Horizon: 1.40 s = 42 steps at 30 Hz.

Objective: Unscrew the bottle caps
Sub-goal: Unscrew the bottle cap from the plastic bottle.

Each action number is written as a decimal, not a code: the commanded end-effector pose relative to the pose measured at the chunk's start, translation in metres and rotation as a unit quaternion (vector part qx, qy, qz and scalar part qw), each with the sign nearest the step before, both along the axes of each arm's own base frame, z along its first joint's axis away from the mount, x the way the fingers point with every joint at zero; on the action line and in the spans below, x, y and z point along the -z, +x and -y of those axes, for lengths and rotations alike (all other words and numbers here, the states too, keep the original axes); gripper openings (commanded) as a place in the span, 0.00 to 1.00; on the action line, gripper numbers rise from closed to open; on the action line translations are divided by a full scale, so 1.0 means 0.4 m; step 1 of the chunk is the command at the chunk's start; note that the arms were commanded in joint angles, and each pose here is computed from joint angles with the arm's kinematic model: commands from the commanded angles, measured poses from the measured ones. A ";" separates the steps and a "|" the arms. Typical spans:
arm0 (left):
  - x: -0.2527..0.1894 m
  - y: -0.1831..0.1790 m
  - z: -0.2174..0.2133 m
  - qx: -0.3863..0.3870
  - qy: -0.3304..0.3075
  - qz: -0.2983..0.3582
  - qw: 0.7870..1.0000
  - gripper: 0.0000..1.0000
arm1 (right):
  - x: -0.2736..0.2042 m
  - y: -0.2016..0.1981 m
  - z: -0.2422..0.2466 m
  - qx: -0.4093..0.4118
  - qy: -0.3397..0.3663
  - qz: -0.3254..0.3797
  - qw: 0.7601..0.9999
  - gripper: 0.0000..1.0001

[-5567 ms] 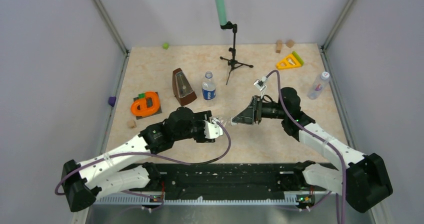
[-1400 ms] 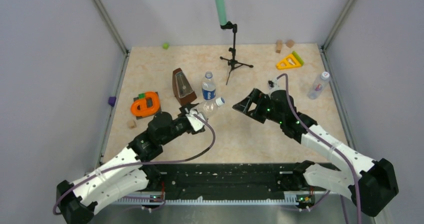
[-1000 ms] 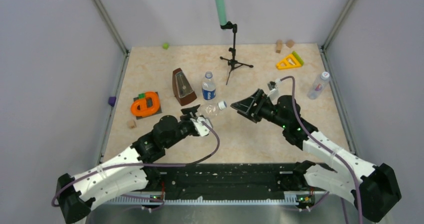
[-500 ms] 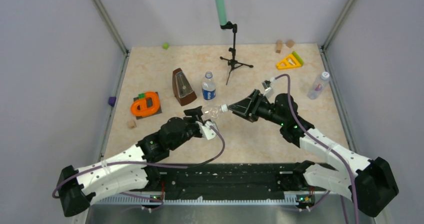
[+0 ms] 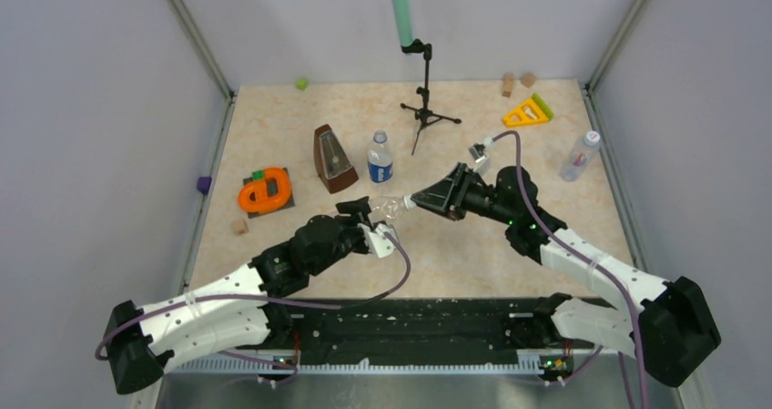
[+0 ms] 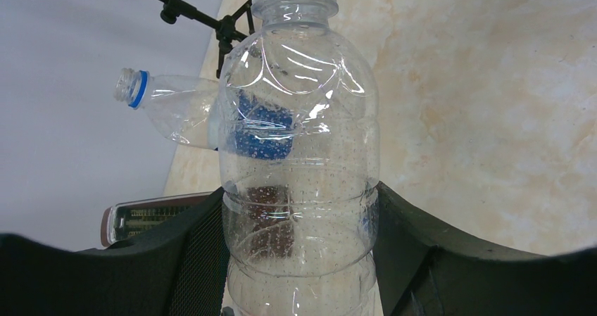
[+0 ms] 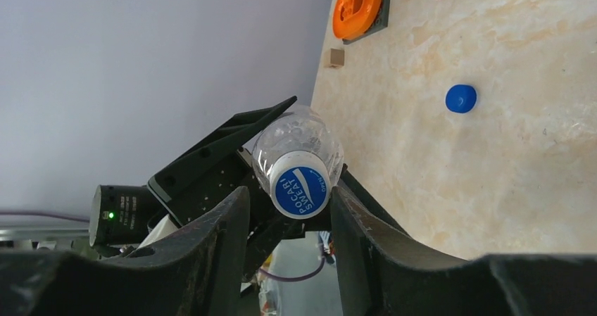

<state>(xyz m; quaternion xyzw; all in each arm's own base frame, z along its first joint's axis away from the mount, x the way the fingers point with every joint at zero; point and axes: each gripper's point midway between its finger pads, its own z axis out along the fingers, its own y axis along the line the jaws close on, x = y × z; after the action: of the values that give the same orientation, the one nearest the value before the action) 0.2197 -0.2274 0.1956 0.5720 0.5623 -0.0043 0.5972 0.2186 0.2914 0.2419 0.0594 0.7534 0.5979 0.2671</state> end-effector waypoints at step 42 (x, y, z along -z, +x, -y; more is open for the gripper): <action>-0.222 -0.190 0.128 0.224 -0.169 -0.121 0.952 0.00 | -0.080 -0.136 -0.015 -0.168 -0.018 0.255 0.952 0.14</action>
<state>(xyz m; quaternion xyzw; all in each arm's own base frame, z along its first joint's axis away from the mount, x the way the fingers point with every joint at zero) 0.1783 -0.2425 0.2155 0.5614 0.5875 -0.1828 0.5534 0.1797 0.2923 0.2658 -0.1829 0.6957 0.6020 0.3466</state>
